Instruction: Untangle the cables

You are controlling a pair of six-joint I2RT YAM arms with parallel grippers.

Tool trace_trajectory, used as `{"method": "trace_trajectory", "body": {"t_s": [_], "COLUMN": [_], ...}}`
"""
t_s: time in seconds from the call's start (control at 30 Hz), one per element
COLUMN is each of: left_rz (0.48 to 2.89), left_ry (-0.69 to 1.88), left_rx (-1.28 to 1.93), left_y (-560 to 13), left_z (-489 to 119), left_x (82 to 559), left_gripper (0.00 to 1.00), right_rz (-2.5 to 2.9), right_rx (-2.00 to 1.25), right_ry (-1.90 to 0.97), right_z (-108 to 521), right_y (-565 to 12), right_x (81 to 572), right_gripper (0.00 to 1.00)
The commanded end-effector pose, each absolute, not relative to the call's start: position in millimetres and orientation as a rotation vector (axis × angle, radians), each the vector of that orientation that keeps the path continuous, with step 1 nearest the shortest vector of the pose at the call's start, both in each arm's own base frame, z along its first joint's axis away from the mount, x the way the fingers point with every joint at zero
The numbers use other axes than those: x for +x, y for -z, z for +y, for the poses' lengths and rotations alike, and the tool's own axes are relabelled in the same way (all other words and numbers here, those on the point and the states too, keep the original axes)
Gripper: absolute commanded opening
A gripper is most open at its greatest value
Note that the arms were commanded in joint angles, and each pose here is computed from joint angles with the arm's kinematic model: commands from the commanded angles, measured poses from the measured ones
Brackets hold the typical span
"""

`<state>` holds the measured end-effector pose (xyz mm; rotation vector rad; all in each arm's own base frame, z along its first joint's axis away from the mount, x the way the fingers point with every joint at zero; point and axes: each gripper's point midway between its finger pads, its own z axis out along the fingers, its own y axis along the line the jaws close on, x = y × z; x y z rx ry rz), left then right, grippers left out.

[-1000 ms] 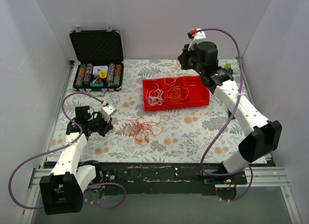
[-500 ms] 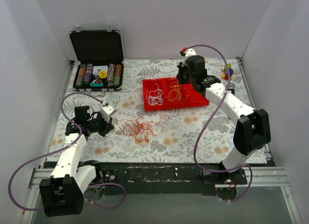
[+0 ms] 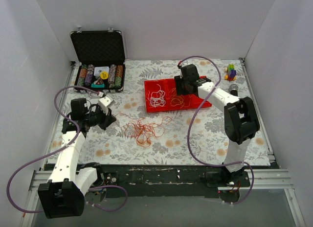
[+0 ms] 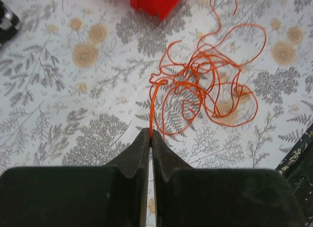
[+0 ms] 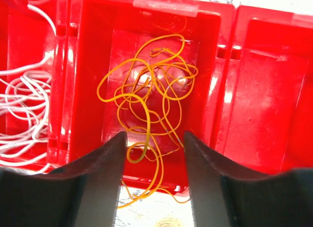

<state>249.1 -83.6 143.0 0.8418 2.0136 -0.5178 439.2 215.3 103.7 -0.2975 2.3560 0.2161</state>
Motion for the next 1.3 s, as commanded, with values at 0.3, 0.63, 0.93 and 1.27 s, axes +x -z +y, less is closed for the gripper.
{"method": "trace_trajectory", "body": {"t_s": [0.3,0.63,0.93,1.27], "left_rz": [1.779,1.576,1.503,1.447], "left_ry": [0.776,0.940,0.997,0.991], "left_rx": [0.795,0.981,1.091,1.155], "left_y": [-260,-299,-308,-306], "left_z": [-120,-150,-168,-176], "left_x": [261,239,221,206], "left_gripper": [0.00,0.00,0.00,0.00], "right_rz": [1.783,1.339,1.356,1.347], "right_rx": [-0.399,-1.158,-1.284,-1.288], "right_ry": [-0.517,-0.947,-0.946,-0.971], "right_z": [248,361,410,423], "right_y": [-353,-387,-336,-303], "right_x": [432,240,214,210], "right_gripper": [0.79,0.82,0.83,0.84]}}
